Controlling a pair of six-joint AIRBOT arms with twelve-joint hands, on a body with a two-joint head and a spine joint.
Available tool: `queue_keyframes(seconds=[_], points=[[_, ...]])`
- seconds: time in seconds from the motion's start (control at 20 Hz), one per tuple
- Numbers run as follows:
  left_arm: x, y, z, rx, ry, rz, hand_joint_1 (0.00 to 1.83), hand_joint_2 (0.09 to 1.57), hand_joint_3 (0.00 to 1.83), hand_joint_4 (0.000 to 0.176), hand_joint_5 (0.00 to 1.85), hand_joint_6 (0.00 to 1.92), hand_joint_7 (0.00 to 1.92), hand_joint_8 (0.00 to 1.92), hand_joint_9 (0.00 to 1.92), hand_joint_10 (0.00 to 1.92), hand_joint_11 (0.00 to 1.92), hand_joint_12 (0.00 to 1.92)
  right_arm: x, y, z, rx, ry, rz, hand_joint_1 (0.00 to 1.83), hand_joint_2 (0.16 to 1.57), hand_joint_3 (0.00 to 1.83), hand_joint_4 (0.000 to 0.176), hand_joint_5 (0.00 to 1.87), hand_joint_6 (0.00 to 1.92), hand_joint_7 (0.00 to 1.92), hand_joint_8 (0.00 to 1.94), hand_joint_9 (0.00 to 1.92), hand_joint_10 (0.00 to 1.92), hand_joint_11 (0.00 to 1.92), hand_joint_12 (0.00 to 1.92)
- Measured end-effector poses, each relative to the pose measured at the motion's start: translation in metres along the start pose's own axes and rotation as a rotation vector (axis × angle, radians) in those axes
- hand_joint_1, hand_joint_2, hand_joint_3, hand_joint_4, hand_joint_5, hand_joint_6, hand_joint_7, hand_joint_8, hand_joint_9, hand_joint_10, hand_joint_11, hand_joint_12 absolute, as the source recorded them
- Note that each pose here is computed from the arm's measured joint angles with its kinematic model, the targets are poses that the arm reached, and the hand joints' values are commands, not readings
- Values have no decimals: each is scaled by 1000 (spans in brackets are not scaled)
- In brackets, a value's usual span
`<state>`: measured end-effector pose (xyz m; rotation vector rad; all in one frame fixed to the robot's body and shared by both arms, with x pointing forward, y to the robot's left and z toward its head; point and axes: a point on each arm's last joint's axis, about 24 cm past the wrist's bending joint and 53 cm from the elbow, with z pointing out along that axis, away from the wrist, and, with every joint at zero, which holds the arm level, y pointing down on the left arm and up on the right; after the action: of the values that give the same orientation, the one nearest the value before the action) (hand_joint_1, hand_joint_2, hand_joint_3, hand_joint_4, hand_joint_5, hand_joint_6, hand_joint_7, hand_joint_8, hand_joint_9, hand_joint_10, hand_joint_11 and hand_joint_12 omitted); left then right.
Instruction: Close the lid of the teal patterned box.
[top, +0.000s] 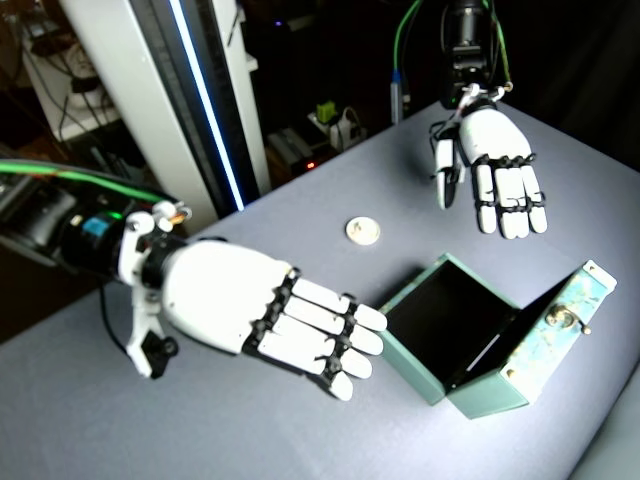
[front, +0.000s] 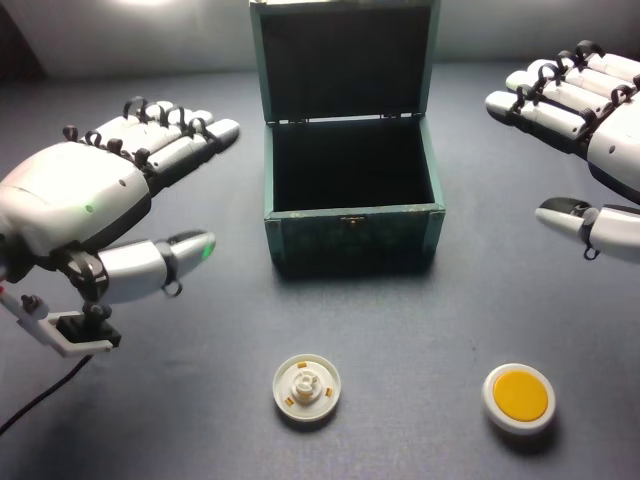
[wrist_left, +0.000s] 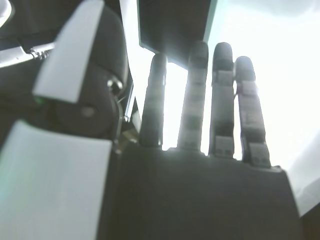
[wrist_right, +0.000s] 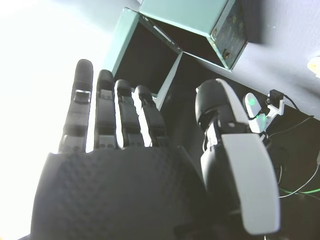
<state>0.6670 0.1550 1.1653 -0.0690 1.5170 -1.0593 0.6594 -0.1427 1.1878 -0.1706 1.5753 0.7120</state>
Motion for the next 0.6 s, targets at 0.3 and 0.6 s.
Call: queue_keyframes(seconds=[0.3, 0.6], points=[[0, 0, 0, -1, 2, 0, 170, 1401, 8, 45, 0, 0, 0, 0, 0, 0, 0, 0, -1, -3, 0, 6, -3, -2, 287, 1402, 8, 0, 29, 5, 0, 0, 0, 0, 0, 0], [2, -3, 9, 10, 12, 9, 229, 1391, 0, 72, 0, 0, 0, 0, 0, 0, 0, 0, -35, -7, 24, 11, -103, 29, 319, 1428, 7, 0, 15, 1, 0, 0, 0, 0, 0, 0]])
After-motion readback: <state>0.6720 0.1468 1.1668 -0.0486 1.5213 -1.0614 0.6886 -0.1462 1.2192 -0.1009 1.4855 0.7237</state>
